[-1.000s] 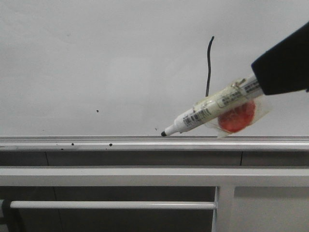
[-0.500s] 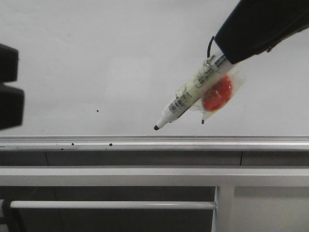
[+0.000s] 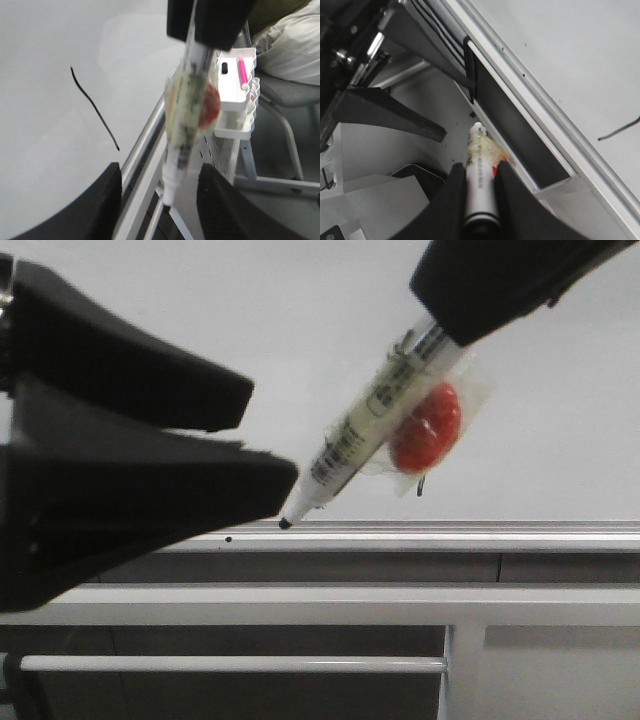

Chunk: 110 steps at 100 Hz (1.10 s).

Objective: Write number 1 on whiteboard

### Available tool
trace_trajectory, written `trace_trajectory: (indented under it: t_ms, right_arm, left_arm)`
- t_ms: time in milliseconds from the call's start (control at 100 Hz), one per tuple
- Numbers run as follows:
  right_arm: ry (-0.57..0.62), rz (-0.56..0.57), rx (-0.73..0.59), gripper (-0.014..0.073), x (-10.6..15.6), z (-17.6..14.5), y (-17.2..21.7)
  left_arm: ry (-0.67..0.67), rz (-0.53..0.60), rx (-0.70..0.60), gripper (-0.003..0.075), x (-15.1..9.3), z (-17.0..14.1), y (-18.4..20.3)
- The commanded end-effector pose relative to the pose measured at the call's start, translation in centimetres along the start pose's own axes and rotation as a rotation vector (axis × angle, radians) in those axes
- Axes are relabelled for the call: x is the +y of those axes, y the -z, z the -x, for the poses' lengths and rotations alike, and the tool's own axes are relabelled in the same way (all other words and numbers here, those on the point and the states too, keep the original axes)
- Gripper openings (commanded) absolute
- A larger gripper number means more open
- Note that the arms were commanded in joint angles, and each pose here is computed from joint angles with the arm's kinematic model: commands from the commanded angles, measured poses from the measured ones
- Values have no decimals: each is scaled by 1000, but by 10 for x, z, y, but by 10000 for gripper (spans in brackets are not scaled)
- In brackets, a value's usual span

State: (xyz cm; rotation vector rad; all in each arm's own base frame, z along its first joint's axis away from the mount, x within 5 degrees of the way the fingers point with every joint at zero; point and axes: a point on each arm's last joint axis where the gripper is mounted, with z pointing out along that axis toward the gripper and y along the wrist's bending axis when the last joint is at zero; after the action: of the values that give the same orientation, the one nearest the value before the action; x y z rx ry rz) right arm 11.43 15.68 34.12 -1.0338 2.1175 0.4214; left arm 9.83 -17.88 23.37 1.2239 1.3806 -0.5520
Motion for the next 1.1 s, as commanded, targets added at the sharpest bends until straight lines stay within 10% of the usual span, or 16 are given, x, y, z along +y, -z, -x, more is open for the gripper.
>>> trace_trajectory:
  t_ms: [0, 1090]
  right_arm:
    - [21, -1, -79, -43, 0, 13, 8]
    - [67, 49, -173, -43, 12, 22, 14]
  left_arm:
    - [-17, 24, -140, 327, 6, 24, -7]
    - [-22, 7, -91, 325, 5, 18, -14]
